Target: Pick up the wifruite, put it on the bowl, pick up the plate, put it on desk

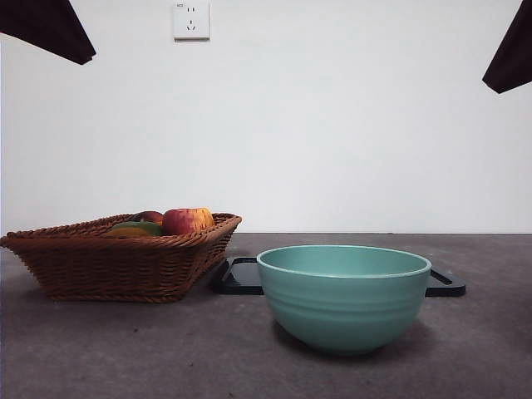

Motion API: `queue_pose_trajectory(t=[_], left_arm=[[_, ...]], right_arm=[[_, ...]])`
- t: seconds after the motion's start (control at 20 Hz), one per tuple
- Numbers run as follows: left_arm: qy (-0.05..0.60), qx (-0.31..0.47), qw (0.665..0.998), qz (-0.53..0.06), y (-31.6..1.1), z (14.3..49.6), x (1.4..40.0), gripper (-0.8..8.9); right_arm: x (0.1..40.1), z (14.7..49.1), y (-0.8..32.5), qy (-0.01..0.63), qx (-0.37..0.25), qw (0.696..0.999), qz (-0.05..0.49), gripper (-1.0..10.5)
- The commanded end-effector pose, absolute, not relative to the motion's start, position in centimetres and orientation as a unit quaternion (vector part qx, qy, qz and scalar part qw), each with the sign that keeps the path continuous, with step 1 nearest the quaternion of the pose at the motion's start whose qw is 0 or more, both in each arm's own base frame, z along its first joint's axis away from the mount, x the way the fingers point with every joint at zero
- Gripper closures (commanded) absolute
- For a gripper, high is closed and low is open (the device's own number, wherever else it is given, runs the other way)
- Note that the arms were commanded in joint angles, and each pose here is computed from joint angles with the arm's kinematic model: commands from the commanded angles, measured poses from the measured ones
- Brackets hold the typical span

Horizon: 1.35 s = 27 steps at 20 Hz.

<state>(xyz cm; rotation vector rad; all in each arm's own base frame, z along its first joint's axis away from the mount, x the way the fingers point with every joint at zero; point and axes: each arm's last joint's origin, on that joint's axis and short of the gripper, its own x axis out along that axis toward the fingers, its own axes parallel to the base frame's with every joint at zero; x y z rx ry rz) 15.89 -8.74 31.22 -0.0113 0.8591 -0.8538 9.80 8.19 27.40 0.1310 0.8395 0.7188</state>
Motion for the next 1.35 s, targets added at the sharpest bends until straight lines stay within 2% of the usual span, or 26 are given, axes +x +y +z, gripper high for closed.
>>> queue_pose_trajectory(t=[0.05, 0.3, 0.4, 0.5, 0.65, 0.8, 0.9, 1.0, 1.35], left_arm=[[0.394, -0.006, 0.824, -0.407, -8.9, 31.8, 16.0, 8.04], [0.393, -0.006, 0.825, -0.407, -8.9, 31.8, 15.9, 8.04], [0.361, 0.002, 0.84, -0.406, -8.3, 32.6, 15.2, 8.04], [0.285, 0.003, 0.877, -0.386, -7.2, 34.3, 14.6, 8.04], [0.096, 0.02, 0.938, -0.334, -4.3, 37.1, 12.7, 8.04], [-0.045, 0.056, 0.966, -0.247, -2.0, 37.4, 9.8, 8.04], [-0.09, 0.075, 0.978, -0.172, -1.1, 35.9, 8.5, 8.04], [-0.105, 0.076, 0.983, -0.127, -0.7, 33.3, 7.9, 8.05], [-0.062, 0.034, 0.994, -0.086, -0.2, 23.6, 8.7, 8.05]], right_arm=[[9.8, 28.0, 8.4, 0.387, 0.061, 0.851, 0.35, 9.4], [9.8, 28.0, 8.4, 0.387, 0.061, 0.851, 0.349, 9.4], [9.8, 28.0, 8.4, 0.387, 0.061, 0.851, 0.349, 9.4], [9.8, 28.0, 8.4, 0.386, 0.061, 0.851, 0.35, 9.4], [9.8, 28.0, 8.4, 0.386, 0.061, 0.851, 0.35, 9.4], [9.8, 28.0, 8.4, 0.386, 0.061, 0.851, 0.35, 9.4], [9.8, 28.0, 8.4, 0.386, 0.061, 0.851, 0.35, 9.4], [9.8, 28.0, 8.4, 0.386, 0.061, 0.851, 0.35, 9.4], [9.8, 28.0, 8.4, 0.386, 0.061, 0.851, 0.35, 9.4]])
